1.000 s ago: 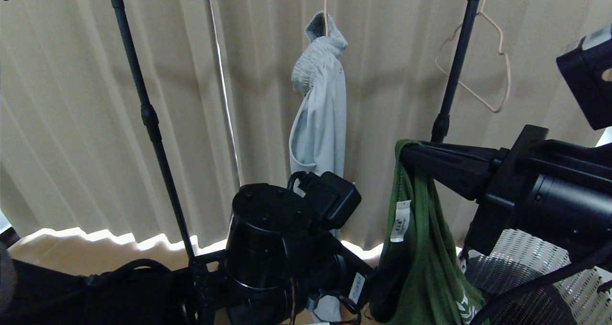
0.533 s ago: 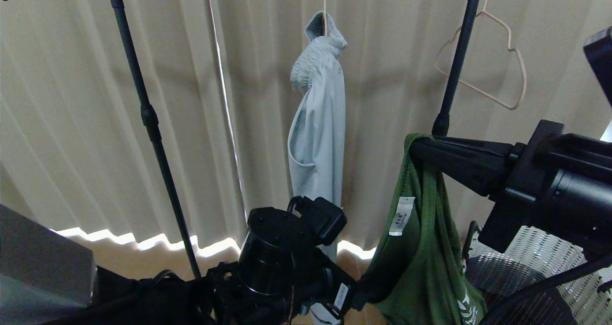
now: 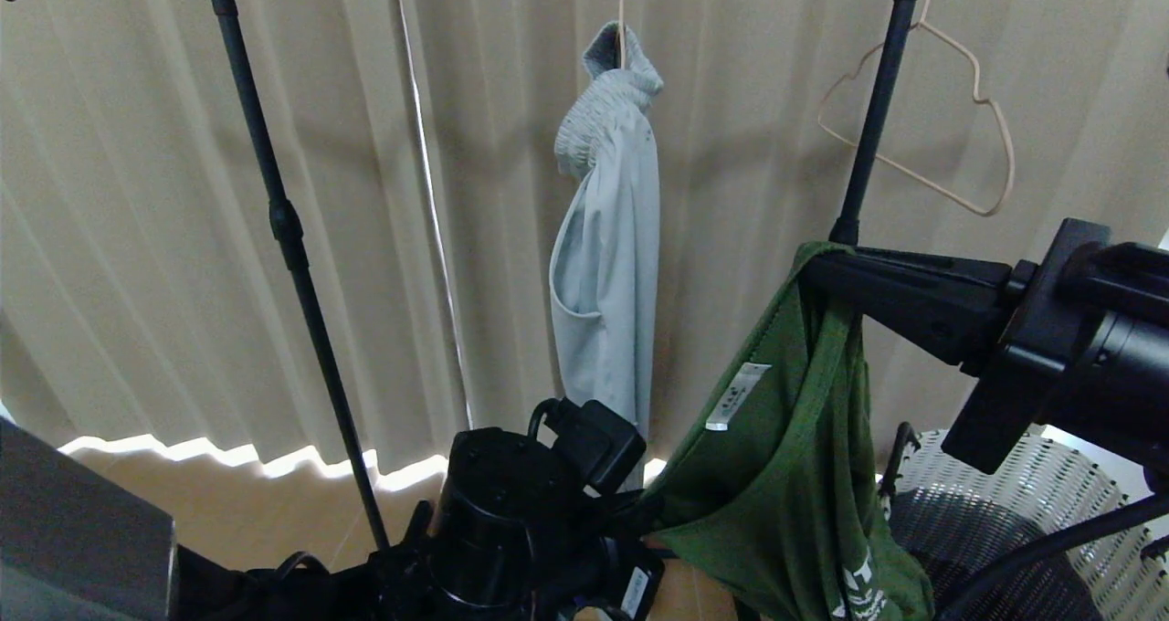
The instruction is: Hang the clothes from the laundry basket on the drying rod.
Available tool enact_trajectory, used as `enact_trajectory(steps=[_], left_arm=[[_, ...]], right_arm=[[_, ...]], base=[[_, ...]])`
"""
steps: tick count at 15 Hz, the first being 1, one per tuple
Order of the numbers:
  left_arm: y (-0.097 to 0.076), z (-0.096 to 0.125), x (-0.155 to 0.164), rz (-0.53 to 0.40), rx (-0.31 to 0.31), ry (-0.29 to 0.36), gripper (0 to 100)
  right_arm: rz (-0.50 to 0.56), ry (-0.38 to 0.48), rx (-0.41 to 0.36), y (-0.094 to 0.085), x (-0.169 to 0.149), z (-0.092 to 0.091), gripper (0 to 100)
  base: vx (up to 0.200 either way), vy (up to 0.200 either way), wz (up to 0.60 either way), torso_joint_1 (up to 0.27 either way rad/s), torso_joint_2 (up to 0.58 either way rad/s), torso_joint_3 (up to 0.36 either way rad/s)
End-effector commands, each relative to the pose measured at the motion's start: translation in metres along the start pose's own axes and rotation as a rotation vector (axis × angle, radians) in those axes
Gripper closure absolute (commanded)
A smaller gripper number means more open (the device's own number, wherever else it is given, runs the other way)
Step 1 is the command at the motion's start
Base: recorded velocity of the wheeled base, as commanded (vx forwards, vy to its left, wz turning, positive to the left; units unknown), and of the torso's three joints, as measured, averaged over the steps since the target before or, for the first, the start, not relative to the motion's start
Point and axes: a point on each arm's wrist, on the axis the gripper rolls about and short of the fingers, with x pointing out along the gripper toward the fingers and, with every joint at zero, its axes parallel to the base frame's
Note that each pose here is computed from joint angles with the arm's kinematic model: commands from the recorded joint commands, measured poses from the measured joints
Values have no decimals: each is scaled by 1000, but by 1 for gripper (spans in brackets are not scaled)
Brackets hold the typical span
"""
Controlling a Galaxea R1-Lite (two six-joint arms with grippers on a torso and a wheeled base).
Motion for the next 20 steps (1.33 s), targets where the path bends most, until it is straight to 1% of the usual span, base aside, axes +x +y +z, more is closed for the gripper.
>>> enact_trajectory(steps=[1, 2, 3, 4, 5, 6, 7, 9, 10, 12, 13, 14, 15, 16, 17, 18, 20], left_arm=[[0, -3, -24, 4, 34, -40, 100], [5, 3, -40, 25, 76, -95, 100], [17, 16, -57, 64, 79, -154, 100], [30, 33, -79, 112, 67, -219, 100], [36, 42, -90, 133, 59, -239, 100], [54, 70, -121, 210, 37, -274, 100], [62, 89, -139, 245, 25, -297, 100], [69, 123, -166, 288, 9, -343, 100], [70, 134, -173, 295, 8, -367, 100], [69, 154, -183, 298, 7, -406, 100], [69, 168, -188, 300, 7, -425, 100], [69, 172, -189, 300, 7, -427, 100], [70, 171, -185, 311, 5, -397, 100], [71, 164, -181, 346, -2, -352, 100], [73, 157, -175, 391, -8, -305, 100], [73, 154, -169, 430, -12, -280, 100], [70, 157, -164, 421, -11, -281, 100]], right_arm=[[-23, 2, 1, -5, 0, -1, 100], [-43, 11, -1, -8, 1, -2, 100], [-74, 20, -2, -14, 0, -5, 100], [-110, 18, -1, -22, -5, -6, 100], [-130, 15, 0, -26, -7, -6, 100], [-169, 0, 6, -34, -9, -4, 100], [-185, -5, 7, -38, -9, -2, 100], [-189, -27, 11, -40, -10, 3, 100], [-192, -42, 12, -41, -12, 5, 100], [-199, -104, 18, -42, -12, 15, 100], [-205, -156, 23, -43, -11, 25, 100], [-213, -164, 23, -45, -11, 28, 100], [-225, -138, 25, -47, -11, 21, 100], [-245, -95, 28, -51, -12, 6, 100], [-261, -80, 28, -54, -13, 2, 100], [-268, -82, 28, -55, -14, 2, 100], [-271, -81, 26, -55, -16, 1, 100]], base=[[0, 0, 0, 0, 0, 0], [0, 0, 0, 0, 0, 0], [0, 0, 0, 0, 0, 0], [0, 0, 0, 0, 0, 0], [0, 0, 0, 0, 0, 0], [0, 0, 0, 0, 0, 0], [0, 0, 0, 0, 0, 0], [0, 0, 0, 0, 0, 0], [0, 0, 0, 0, 0, 0], [0, 0, 0, 0, 0, 0], [0, 0, 0, 0, 0, 0], [0, 0, 0, 0, 0, 0], [0, 0, 0, 0, 0, 0], [0, 0, 0, 0, 0, 0], [0, 0, 0, 0, 0, 0], [0, 0, 0, 0, 0, 0], [0, 0, 0, 0, 0, 0]])
